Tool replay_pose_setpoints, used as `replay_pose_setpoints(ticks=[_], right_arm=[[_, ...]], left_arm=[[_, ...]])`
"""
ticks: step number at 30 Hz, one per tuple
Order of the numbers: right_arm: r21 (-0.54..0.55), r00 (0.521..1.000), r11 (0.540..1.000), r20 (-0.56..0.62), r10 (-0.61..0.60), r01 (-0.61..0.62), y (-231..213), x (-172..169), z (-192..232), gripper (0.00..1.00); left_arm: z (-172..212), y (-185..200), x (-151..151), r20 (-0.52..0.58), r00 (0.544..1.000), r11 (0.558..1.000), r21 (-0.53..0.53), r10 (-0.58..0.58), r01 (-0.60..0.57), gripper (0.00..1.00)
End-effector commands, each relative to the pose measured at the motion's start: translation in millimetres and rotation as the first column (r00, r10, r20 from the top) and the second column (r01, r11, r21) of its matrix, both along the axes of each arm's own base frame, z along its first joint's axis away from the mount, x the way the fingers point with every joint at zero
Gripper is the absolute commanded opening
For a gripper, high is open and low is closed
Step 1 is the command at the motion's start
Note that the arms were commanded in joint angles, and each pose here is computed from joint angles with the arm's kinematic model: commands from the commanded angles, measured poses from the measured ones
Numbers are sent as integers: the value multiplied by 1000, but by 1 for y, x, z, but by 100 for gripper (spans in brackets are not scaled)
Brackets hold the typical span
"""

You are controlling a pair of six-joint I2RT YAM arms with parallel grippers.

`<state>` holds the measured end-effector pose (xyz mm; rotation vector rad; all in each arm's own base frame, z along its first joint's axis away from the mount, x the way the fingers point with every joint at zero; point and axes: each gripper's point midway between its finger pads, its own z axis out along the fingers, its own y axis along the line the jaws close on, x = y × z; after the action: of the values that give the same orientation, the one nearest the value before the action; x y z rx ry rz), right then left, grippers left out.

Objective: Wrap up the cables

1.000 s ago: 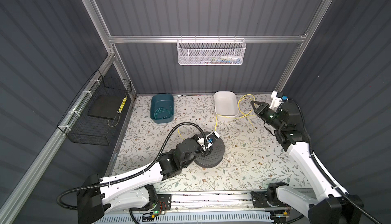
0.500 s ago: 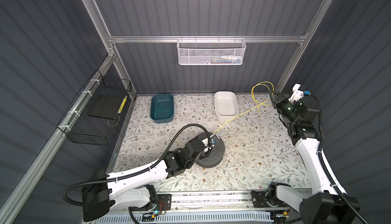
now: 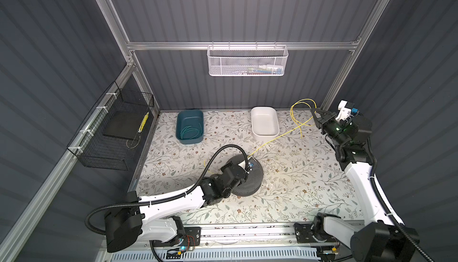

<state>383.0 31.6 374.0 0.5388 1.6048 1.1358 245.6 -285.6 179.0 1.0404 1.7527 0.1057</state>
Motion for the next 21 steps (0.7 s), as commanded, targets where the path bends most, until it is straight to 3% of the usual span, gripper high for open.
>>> replay_pose_setpoints(ticks=[1, 3, 6, 8, 10, 11, 13, 17, 21], right_arm=[[-7, 979, 992, 162, -126, 129, -25, -11, 38, 0], [-8, 981, 993, 157, -117, 119, -23, -15, 34, 0], [-22, 985, 995, 146, -94, 98, -15, -21, 28, 0], [-45, 989, 996, 133, -68, 74, -4, -23, 22, 0], [-66, 992, 997, 121, -38, 46, 8, -24, 16, 0], [-73, 993, 997, 113, -25, 33, 14, -24, 13, 0], [-82, 995, 997, 97, -7, 15, 21, -24, 6, 0], [-91, 997, 996, 76, 26, -20, 37, -25, -2, 0], [-117, 996, 992, 69, 63, -55, 59, -28, -4, 0]], left_arm=[[-36, 41, -3, -43, 992, 982, 154, 114, -107, 0], [-36, 48, 1, -5, 989, 977, 159, 146, -143, 0], [-21, 49, 4, 10, 983, 976, 118, 182, -182, 11], [2, 35, 3, 0, 991, 990, 30, 137, -137, 28], [23, 27, 2, 19, 995, 995, -29, 99, -98, 38], [33, 25, 2, 33, 996, 996, -45, 84, -83, 49], [46, 23, 1, 53, 997, 998, -40, 56, -54, 58], [87, 20, 0, 88, 996, 999, -29, 22, -20, 69], [135, -3, 2, 118, 992, 997, -60, -44, 52, 70]])
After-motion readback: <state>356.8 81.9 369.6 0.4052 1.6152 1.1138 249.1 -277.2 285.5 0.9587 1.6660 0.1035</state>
